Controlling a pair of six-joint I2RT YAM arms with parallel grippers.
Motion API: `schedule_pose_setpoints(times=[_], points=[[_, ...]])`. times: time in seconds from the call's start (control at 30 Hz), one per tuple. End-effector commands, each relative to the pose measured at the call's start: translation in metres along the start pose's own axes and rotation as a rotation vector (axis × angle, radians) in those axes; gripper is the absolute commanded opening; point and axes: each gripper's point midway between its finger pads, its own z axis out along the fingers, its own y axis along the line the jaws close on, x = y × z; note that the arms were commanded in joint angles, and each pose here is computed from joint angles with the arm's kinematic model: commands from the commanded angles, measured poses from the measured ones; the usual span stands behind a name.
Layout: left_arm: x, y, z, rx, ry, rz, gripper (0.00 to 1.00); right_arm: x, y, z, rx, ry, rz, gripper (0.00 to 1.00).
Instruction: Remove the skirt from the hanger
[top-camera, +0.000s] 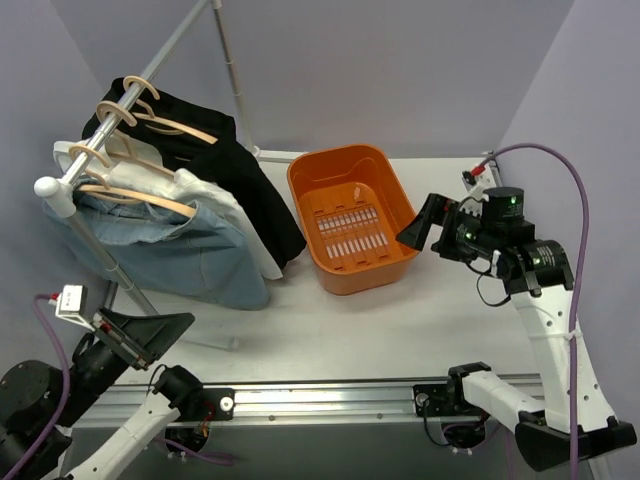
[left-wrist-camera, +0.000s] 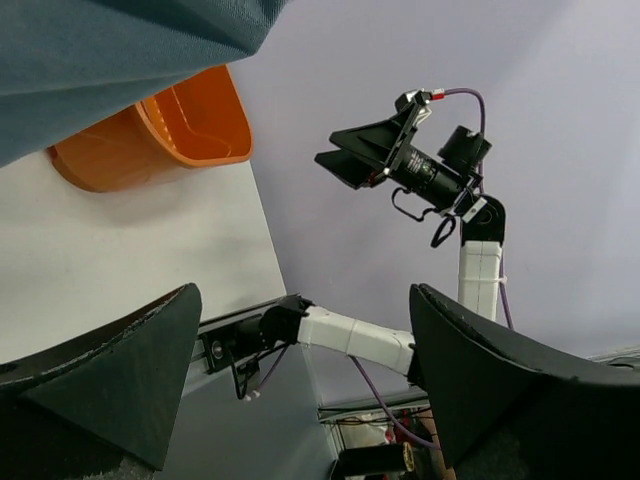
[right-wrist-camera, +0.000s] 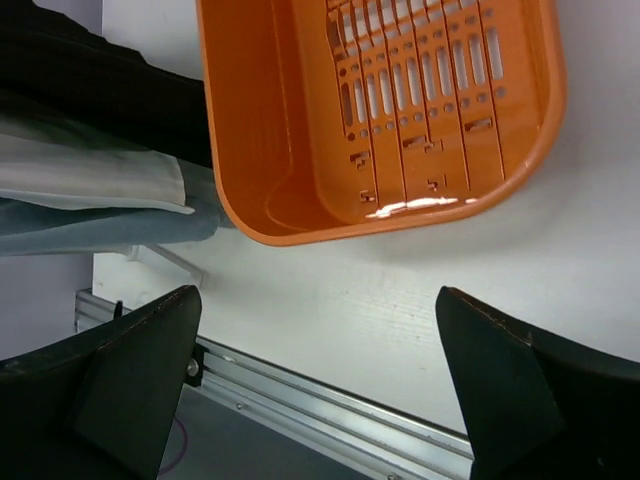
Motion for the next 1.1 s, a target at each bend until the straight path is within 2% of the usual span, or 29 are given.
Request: schedule_pose_setpoints(times=[0.0, 0.03, 0.07, 0.13, 0.17, 0.23, 0.27, 0.3, 0.37, 0.47, 0.5, 0.6, 0.63, 0.83, 0.9, 0.93, 1.07], points=[[-0.012, 0.019, -0.017, -0.069, -0.093, -0.022, 0.94, -0.018, 0.013, 0.002, 0.046, -0.001, -0.042, 1.0], [-0.013, 0.022, -0.018, -0.092, -0.095, -0.014, 0.94, -0.029, 0.038, -0.007, 0.008, -0.03, -0.098, 1.0], [-0.014, 0.028, -0.02, -0.126, -0.097, 0.011, 0.94, -0.032, 0.038, -0.008, 0.062, -0.041, -0.113, 1.0], [-0.012, 0.04, -0.022, -0.228, -0.065, 0.044, 0.94, -0.028, 0.062, 0.004, 0.059, 0.005, -0.175, 1.0], [-0.012, 0.044, -0.021, -0.256, -0.052, 0.103, 0.94, -0.04, 0.073, -0.004, 0.077, -0.041, -0.193, 1.0], [-0.014, 0.055, -0.015, -0.368, -0.017, 0.16, 0.94, -0.028, 0.101, 0.008, 0.058, 0.0, -0.268, 1.0], [-0.015, 0.06, -0.014, -0.411, -0.001, 0.199, 0.94, -0.038, 0.105, 0.003, 0.102, -0.051, -0.29, 1.0], [-0.019, 0.073, -0.009, -0.523, 0.01, 0.223, 0.94, -0.035, 0.106, 0.018, 0.16, -0.03, -0.322, 1.0], [-0.029, 0.075, -0.01, -0.583, 0.004, 0.286, 0.94, -0.036, 0.108, 0.011, 0.3, -0.076, -0.403, 1.0], [-0.033, 0.072, 0.008, -0.57, 0.007, 0.345, 0.94, -0.034, 0.094, 0.033, 0.437, -0.049, -0.438, 1.0], [-0.038, 0.068, 0.011, -0.543, -0.038, 0.326, 0.94, -0.032, 0.092, 0.042, 0.432, -0.017, -0.405, 1.0], [-0.041, 0.057, 0.018, -0.441, -0.091, 0.312, 0.94, -0.035, 0.118, 0.049, 0.232, -0.014, -0.408, 1.0], [-0.041, 0.058, 0.018, -0.435, -0.095, 0.309, 0.94, -0.043, 0.147, 0.05, 0.127, -0.087, -0.418, 1.0], [-0.023, 0.091, 0.016, -0.529, -0.018, 0.303, 0.94, -0.002, 0.272, 0.035, -0.323, -0.099, -0.626, 0.98], [-0.021, 0.097, 0.016, -0.553, -0.003, 0.319, 0.94, 0.018, 0.294, 0.043, -0.354, -0.079, -0.679, 0.97], [-0.021, 0.097, 0.014, -0.562, 0.0, 0.325, 0.94, 0.01, 0.31, 0.032, -0.397, -0.106, -0.679, 0.96], [-0.022, 0.089, 0.016, -0.567, 0.045, 0.377, 0.95, 0.02, 0.334, 0.041, -0.439, -0.103, -0.738, 0.91]])
